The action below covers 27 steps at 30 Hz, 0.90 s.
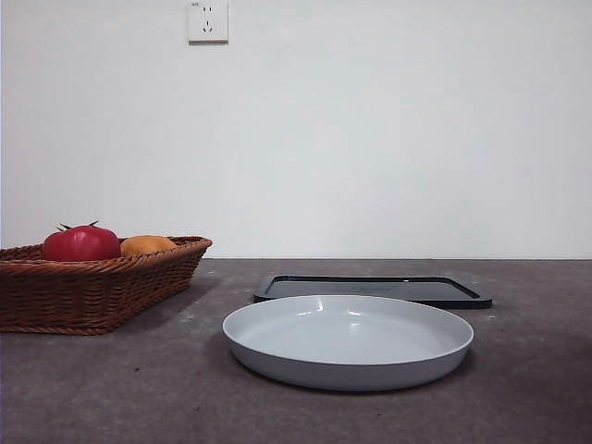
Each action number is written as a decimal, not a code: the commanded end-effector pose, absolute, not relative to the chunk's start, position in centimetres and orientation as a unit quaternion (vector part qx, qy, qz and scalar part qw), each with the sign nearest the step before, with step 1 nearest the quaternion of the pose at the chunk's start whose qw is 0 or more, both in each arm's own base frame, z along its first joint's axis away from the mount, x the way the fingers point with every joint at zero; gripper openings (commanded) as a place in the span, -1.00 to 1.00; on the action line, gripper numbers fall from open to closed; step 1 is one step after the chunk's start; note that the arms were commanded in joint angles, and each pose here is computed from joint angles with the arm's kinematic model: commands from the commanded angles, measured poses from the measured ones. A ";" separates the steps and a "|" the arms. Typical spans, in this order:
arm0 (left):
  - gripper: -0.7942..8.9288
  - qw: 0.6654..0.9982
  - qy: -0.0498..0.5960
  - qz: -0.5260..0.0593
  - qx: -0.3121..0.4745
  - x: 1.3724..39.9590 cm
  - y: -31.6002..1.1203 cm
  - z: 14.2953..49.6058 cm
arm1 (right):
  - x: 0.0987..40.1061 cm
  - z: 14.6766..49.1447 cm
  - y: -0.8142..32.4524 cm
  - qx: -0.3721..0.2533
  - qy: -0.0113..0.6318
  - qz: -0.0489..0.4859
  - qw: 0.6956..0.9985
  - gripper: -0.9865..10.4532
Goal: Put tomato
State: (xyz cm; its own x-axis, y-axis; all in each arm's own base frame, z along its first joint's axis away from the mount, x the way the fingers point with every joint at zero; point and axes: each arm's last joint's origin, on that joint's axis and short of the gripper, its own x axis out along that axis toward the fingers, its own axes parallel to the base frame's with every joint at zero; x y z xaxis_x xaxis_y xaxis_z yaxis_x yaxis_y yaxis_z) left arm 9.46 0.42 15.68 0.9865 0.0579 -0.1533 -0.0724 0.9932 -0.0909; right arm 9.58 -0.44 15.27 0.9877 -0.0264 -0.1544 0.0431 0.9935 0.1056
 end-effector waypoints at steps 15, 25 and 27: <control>-0.80 0.996 -0.002 0.029 -0.084 8.3 0.4 23.7 | 7.6 24.2 -0.2 0.151 -0.030 0.006 0.988 -0.82; -0.80 0.993 0.026 -0.070 -0.091 8.6 -0.2 31.5 | 7.5 30.1 0.5 0.166 0.080 0.122 0.975 -0.82; -0.80 0.990 0.035 -0.097 -0.094 8.7 -0.4 32.7 | 7.8 30.7 0.6 0.171 0.104 0.138 0.970 -0.82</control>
